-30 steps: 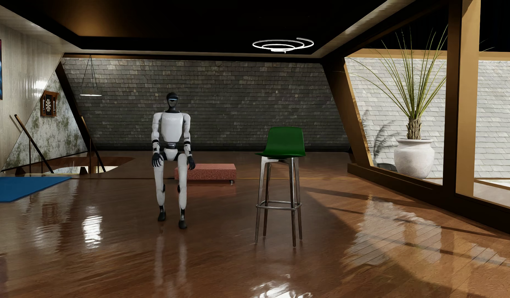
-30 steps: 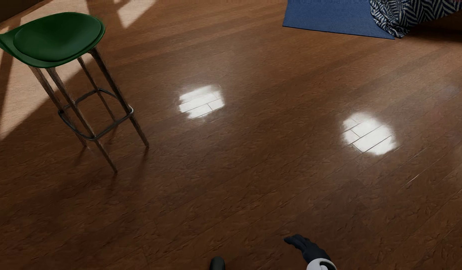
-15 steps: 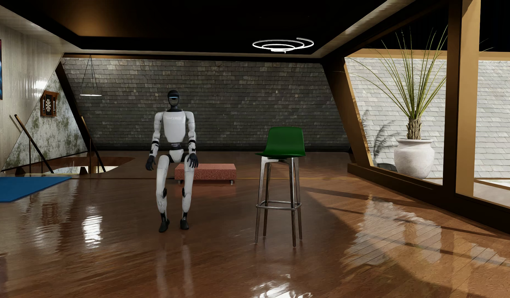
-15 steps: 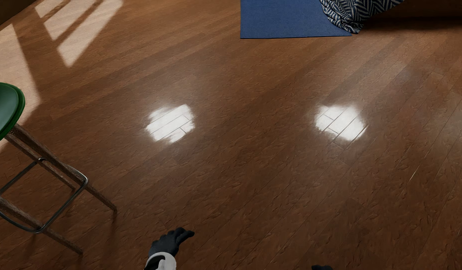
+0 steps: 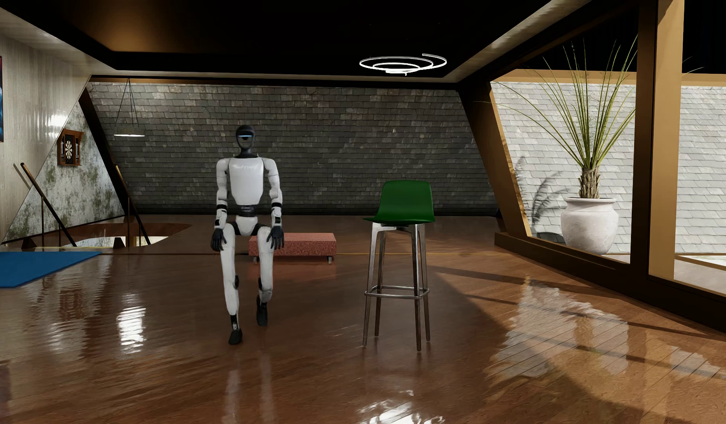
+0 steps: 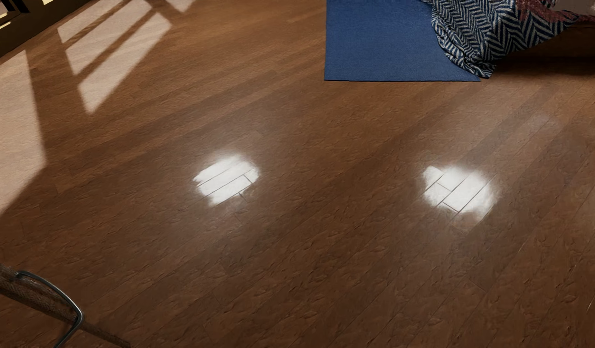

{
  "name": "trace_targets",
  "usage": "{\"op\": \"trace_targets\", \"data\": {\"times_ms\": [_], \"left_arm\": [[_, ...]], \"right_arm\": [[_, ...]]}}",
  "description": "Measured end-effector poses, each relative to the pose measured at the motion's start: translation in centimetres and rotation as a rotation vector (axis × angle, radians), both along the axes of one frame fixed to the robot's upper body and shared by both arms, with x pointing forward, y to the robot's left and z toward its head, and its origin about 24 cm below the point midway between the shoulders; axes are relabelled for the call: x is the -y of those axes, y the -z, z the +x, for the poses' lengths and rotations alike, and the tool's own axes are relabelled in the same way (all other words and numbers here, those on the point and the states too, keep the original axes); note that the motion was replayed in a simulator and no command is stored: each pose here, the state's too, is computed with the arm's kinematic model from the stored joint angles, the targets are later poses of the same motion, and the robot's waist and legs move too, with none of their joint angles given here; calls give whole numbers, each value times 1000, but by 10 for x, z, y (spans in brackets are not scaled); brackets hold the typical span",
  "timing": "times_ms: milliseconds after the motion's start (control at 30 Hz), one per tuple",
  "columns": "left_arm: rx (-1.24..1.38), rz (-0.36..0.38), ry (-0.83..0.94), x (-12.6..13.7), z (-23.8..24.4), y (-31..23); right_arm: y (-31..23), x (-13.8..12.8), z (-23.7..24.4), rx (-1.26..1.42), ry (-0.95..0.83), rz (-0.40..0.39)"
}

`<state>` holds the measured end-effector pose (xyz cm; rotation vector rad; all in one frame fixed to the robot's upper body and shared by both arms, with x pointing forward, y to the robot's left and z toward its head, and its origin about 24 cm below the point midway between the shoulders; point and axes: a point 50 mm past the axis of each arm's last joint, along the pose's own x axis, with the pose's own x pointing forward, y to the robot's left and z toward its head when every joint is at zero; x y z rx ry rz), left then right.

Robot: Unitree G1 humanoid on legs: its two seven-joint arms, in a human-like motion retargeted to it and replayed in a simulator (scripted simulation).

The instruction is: Walk to the coffeetable

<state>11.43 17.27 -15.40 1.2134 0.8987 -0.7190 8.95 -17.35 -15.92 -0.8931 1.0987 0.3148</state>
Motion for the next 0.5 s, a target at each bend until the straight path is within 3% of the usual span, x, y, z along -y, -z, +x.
{"op": "trace_targets", "data": {"times_ms": [67,133,200,333,500], "left_arm": [[-43,32,14,-19,-6,-2],[17,82,-158,-34,-11,-3],[110,81,-362,-39,-14,-6],[139,0,-388,-23,-12,-7],[80,-25,-354,-2,-20,0]], "right_arm": [[-5,-8,20,84,-56,2],[-10,-12,37,137,-101,-21],[-17,-10,58,185,-96,-29],[-41,-9,99,376,-143,-25],[-45,-12,105,392,-127,35]]}}
